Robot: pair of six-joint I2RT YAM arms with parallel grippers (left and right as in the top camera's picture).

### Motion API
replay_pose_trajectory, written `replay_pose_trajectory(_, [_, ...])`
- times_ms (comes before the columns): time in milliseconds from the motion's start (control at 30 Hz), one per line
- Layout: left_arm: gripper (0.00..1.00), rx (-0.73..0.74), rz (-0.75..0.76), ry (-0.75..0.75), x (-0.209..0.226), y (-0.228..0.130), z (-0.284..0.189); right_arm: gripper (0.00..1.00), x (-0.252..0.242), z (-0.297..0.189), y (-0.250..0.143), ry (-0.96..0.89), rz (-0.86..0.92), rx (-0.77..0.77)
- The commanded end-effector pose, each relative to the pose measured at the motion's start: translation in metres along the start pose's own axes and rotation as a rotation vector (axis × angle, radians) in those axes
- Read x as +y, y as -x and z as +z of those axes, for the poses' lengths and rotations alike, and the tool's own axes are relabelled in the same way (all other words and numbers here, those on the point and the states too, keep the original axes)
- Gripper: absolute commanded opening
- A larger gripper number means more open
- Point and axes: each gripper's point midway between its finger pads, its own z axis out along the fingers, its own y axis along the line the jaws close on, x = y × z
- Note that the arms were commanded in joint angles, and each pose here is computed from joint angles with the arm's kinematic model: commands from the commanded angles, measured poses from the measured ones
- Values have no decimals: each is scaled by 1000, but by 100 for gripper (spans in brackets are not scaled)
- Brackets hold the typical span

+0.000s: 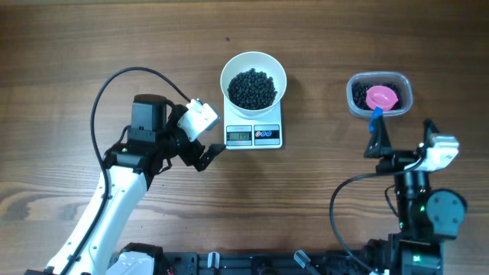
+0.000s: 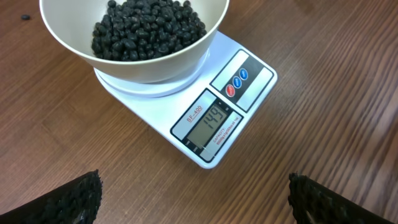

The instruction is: Scoop item into bowl and weigh 150g on scale

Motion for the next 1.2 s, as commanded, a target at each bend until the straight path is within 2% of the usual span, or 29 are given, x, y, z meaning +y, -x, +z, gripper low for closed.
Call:
replay_pose_trajectory(0, [100,5,-13,-2,0,-3,1,100,5,-9,-14,18,-119,-48])
replay_pose_trajectory(333, [100,5,-13,-2,0,-3,1,100,7,-17,-45,39,-141,-81])
replay_pose_trajectory(633, [100,5,-13,-2,0,-3,1,100,9,-16,-77,65,-85,33])
replay_pose_trajectory(1167, [100,5,-13,-2,0,-3,1,100,9,-16,-77,65,-87,32])
